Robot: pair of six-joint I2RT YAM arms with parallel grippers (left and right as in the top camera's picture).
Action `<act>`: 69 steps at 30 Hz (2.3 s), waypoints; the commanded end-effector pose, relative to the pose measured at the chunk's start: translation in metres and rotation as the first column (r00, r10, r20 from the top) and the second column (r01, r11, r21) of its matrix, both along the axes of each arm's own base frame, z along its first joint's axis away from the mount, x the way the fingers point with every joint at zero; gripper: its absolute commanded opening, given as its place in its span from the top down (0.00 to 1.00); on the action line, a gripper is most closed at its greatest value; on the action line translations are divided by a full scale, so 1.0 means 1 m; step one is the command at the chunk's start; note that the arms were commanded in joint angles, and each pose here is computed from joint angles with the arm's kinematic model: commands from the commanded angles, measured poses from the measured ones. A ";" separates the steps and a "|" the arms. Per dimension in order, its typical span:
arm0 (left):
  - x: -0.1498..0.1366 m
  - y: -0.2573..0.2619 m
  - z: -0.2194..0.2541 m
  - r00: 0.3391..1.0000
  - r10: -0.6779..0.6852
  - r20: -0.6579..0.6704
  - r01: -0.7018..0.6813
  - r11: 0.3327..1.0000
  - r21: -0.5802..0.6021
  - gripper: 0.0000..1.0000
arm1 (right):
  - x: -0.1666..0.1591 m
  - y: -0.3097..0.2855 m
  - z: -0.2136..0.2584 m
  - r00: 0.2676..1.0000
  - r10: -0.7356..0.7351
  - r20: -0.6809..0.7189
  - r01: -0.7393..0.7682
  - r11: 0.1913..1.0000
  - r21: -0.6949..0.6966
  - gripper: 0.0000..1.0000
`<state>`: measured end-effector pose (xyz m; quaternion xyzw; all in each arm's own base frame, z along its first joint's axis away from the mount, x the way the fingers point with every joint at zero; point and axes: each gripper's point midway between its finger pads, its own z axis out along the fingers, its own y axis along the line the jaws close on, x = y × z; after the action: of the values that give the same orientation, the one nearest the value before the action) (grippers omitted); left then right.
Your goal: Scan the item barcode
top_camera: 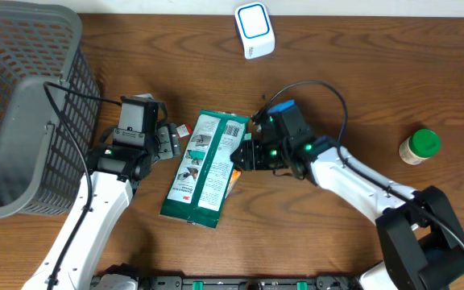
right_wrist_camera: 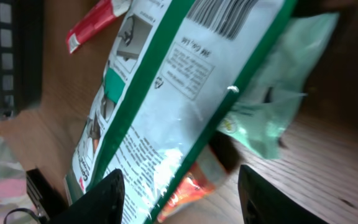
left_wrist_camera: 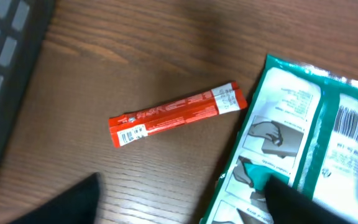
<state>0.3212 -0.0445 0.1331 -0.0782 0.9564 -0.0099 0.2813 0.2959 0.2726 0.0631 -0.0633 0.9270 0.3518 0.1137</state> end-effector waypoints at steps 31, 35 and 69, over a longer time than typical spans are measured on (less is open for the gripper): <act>-0.021 -0.051 -0.094 0.911 -0.254 -0.325 0.196 0.960 -0.202 0.69 | -0.015 0.012 -0.035 0.997 -0.069 -0.017 0.070 0.991 0.116 0.62; -0.021 -0.051 -0.095 0.910 -0.254 -0.327 0.195 0.960 -0.202 0.69 | -0.013 0.020 -0.038 0.999 -0.048 0.001 0.047 0.989 0.143 0.59; -0.024 -0.050 -0.102 0.911 -0.254 -0.325 0.196 0.960 -0.202 0.71 | -0.017 0.066 -0.009 0.988 -0.002 0.154 -0.036 0.969 0.245 0.78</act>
<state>0.3027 -0.0930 0.0356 0.0033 0.9888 -0.1036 0.1071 0.2752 0.3404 0.0603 -0.1045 0.8557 0.4726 0.1831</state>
